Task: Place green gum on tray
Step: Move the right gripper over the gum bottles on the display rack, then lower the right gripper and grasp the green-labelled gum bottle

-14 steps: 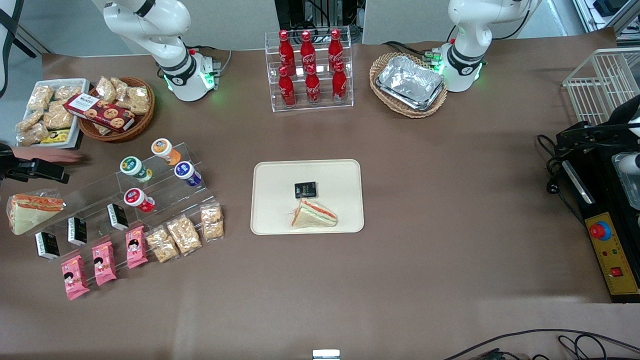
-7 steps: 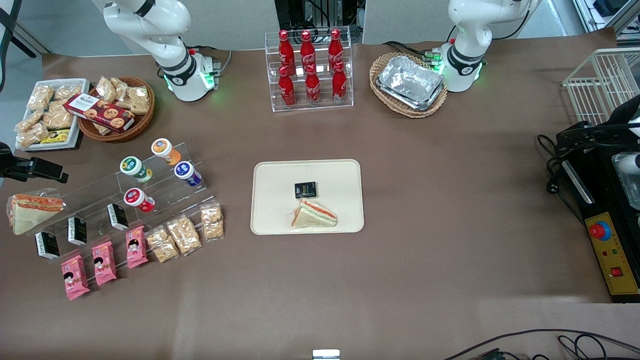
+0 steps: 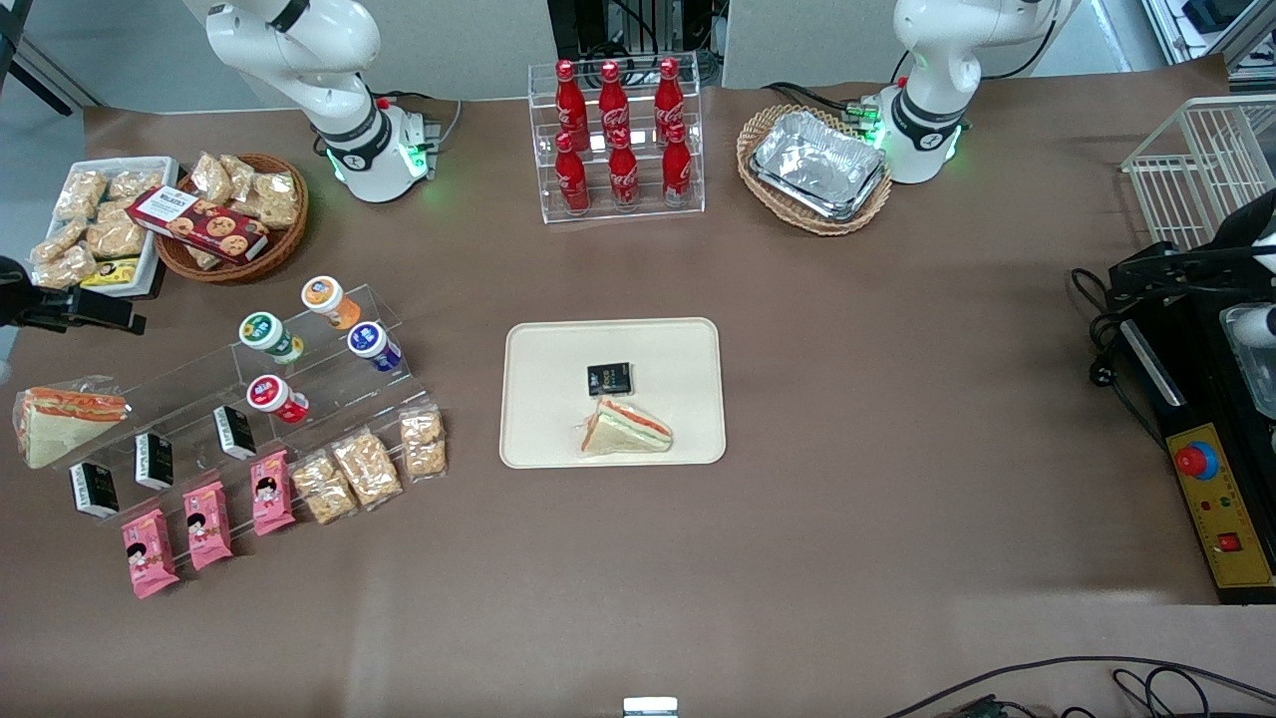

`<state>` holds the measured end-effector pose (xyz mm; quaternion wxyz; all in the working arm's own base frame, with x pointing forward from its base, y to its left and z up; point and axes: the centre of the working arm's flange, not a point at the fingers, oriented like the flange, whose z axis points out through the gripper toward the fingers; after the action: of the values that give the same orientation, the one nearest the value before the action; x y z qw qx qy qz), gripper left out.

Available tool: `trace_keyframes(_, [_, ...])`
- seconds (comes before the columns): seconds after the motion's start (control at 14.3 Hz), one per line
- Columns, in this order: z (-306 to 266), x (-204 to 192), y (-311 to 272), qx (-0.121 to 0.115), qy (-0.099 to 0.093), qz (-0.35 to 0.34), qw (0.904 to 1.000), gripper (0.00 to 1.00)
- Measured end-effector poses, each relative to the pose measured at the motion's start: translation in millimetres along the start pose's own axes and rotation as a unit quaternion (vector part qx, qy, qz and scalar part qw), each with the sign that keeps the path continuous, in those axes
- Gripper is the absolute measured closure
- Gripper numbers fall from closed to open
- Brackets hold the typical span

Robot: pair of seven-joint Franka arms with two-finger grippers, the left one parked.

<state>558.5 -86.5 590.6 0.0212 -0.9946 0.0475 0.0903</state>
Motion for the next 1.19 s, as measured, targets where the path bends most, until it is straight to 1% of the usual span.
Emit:
trace_keyframes(0.21, [6.4,-8.5,-0.8,0.006,-0.013,-0.001,0.9999,0.0])
trace_keyframes(0.28, [9.7,-13.9,-1.1,0.007,-0.015,-0.002,0.9999,0.0])
trace_keyframes(0.35, [12.7,-20.1,-1.7,0.008,-0.012,-0.003,0.9999,0.0])
trace_keyframes(0.49, [21.1,-34.4,-2.8,0.01,0.002,-0.004,0.9999,0.0])
trace_keyframes(0.63, [37.5,-51.3,-3.0,0.013,0.028,-0.005,0.9995,0.0])
trace_keyframes(0.77, [61.0,-71.5,-6.6,0.014,0.05,-0.009,0.9986,0.0])
trace_keyframes(0.98, [96.7,-91.7,-18.0,0.013,0.068,-0.011,0.9975,0.0])
trace_keyframes(1.19, [128.7,-93.3,-31.4,0.008,0.079,-0.007,0.9968,0.0])
